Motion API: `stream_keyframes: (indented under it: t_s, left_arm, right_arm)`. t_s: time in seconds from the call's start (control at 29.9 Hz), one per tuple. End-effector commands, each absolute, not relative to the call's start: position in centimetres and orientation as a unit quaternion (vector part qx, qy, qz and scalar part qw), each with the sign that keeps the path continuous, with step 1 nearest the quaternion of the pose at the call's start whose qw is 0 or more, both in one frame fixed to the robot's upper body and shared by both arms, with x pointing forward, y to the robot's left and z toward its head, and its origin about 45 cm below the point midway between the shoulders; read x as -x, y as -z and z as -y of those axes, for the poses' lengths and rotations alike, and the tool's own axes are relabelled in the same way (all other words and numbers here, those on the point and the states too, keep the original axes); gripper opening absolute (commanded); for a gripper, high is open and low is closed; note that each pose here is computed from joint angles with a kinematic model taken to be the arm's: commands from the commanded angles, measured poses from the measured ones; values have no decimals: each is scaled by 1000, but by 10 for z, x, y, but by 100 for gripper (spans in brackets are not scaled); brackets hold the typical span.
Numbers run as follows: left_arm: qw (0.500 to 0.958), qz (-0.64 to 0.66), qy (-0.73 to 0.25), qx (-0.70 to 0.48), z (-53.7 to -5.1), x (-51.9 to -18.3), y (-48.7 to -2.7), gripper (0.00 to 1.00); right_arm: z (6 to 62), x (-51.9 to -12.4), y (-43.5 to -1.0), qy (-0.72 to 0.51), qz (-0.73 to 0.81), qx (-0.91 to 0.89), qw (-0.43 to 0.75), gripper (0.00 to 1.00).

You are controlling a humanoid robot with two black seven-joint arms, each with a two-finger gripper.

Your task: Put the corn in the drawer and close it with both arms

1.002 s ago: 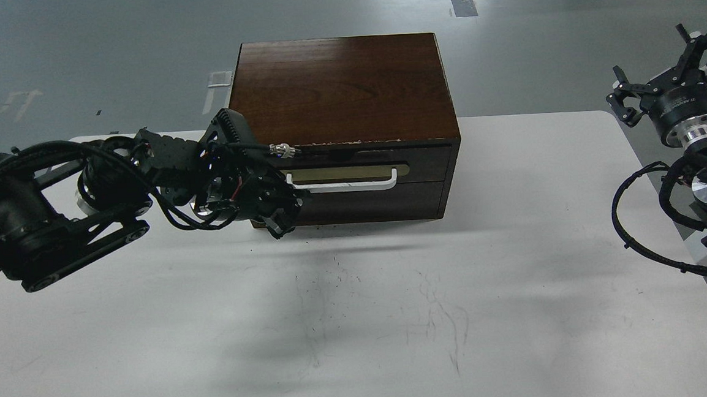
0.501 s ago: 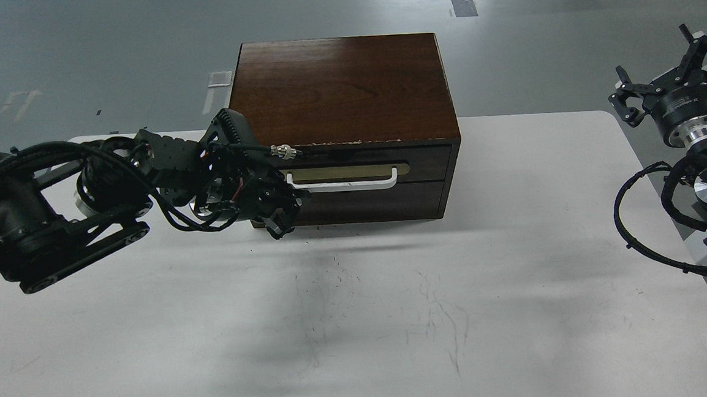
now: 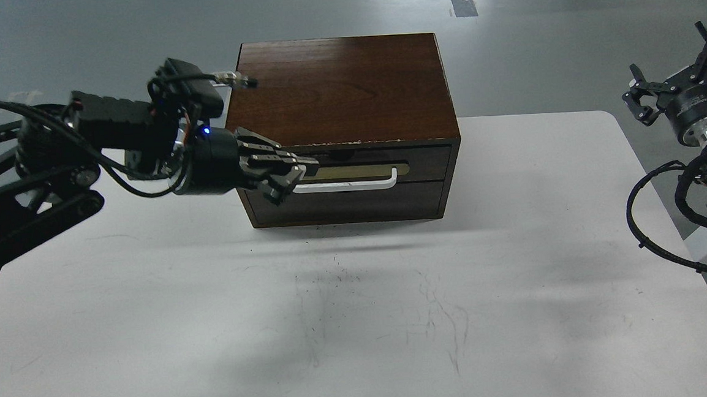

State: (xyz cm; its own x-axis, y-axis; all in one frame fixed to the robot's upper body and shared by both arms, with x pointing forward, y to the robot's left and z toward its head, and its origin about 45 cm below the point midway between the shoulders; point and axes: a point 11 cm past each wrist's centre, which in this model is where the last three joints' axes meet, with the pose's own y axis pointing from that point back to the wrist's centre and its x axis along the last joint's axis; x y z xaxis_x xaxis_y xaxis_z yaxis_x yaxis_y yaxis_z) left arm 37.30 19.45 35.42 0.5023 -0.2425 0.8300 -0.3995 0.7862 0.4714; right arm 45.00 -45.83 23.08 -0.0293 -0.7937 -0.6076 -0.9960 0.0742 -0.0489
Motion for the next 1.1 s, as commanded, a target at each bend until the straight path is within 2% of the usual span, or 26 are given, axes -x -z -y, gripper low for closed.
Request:
stream_keyframes:
  t_s: [0.0, 0.07, 0.13, 0.2, 0.27, 0.33, 0.37, 0.47, 0.5, 0.57, 0.6, 0.74, 1.0, 1.07]
  left_arm:
    - [866, 415, -150, -237, -219, -384, -399, 0]
    - [899, 346, -211, -165, -233, -392, -420, 1]
    - [919, 254, -290, -84, -259, -409, -437, 33]
    - [919, 200, -338, -30, -279, -422, -446, 45]
    - [912, 171, -374, 2, -297, -432, -450, 49]
    - [881, 123, -454, 57, -344, -454, -452, 67]
    - [872, 112, -471, 69, -353, -459, -450, 70]
    - [829, 65, -543, 117, -398, -474, -438, 75]
    - [808, 41, -571, 138, -415, -479, -428, 79]
    - [775, 5, -611, 164, -440, -482, -407, 80]
    - [754, -17, -633, 173, -452, -484, -391, 86]
    - [724, -72, -659, 191, -461, -485, -353, 90]
    - [655, -182, -675, 288, -466, -460, -270, 95]
    - [654, -196, -673, 284, -463, -458, -262, 96]
  right_arm:
    - [457, -452, -235, -199, -686, 651, 255, 100]
    - [456, -454, -239, -197, -685, 653, 258, 100]
    - [455, -459, -248, -190, -682, 655, 265, 100]
    - [454, -462, -254, -187, -680, 656, 270, 100]
    - [453, -464, -257, -185, -678, 658, 270, 100]
    - [453, -465, -261, -183, -677, 658, 274, 100]
    - [453, -466, -261, -183, -676, 659, 273, 100]
    - [453, -466, -262, -184, -676, 659, 272, 100]
    - [453, -467, -263, -183, -676, 659, 273, 100]
    - [453, -466, -262, -182, -677, 658, 275, 100]
    - [452, -467, -262, -182, -676, 658, 276, 100]
    - [449, -468, -262, -184, -674, 658, 281, 100]
    - [467, -461, -266, -174, -685, 645, 290, 100]
    - [468, -461, -267, -173, -686, 644, 290, 100]
